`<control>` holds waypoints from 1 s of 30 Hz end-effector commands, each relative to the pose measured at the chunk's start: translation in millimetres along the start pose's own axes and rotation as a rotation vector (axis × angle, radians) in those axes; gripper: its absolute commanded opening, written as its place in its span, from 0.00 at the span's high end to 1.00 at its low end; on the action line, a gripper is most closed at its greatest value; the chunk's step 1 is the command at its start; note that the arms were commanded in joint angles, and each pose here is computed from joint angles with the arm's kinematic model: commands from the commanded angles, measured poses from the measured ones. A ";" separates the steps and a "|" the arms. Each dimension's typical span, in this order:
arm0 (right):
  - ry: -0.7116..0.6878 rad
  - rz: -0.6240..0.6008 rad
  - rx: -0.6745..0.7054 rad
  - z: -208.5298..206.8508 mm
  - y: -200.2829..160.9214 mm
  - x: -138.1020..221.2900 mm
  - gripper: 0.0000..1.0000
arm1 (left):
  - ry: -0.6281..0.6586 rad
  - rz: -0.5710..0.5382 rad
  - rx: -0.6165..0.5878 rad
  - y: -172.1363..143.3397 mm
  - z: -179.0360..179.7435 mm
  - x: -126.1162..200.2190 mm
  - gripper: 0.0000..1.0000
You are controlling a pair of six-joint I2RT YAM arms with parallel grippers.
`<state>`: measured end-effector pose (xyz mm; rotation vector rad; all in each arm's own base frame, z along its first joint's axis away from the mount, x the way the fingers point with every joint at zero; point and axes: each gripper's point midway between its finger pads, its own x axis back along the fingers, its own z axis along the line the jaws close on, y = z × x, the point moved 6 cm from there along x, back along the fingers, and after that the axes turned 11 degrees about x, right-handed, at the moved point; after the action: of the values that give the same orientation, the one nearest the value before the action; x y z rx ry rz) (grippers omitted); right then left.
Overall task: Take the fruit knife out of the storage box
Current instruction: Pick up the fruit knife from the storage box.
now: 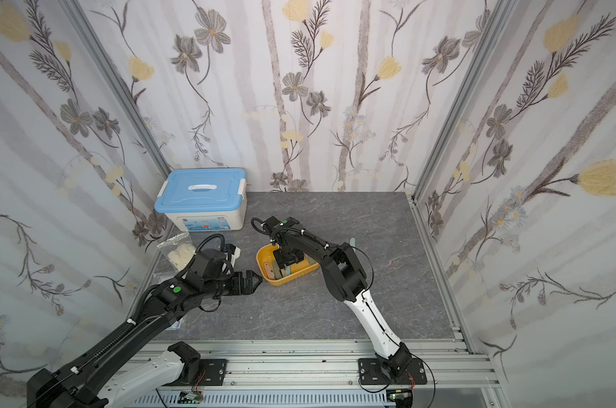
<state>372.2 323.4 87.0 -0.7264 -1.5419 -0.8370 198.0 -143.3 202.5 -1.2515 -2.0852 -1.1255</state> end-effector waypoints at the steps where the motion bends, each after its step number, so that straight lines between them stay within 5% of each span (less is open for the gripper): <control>1: -0.032 0.005 0.001 -8.1 0.1 1.1 0.45 | 0.006 -0.002 0.006 -0.8 1.8 -0.3 0.00; 30: 0.026 0.029 -0.097 -1.8 -2.0 -4.9 0.48 | -0.008 0.022 -0.013 1.1 -1.3 -8.5 0.00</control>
<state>373.9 323.5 86.8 -0.7704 -1.4891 -0.9052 200.7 -147.2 193.3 -1.2775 -2.0506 -1.1103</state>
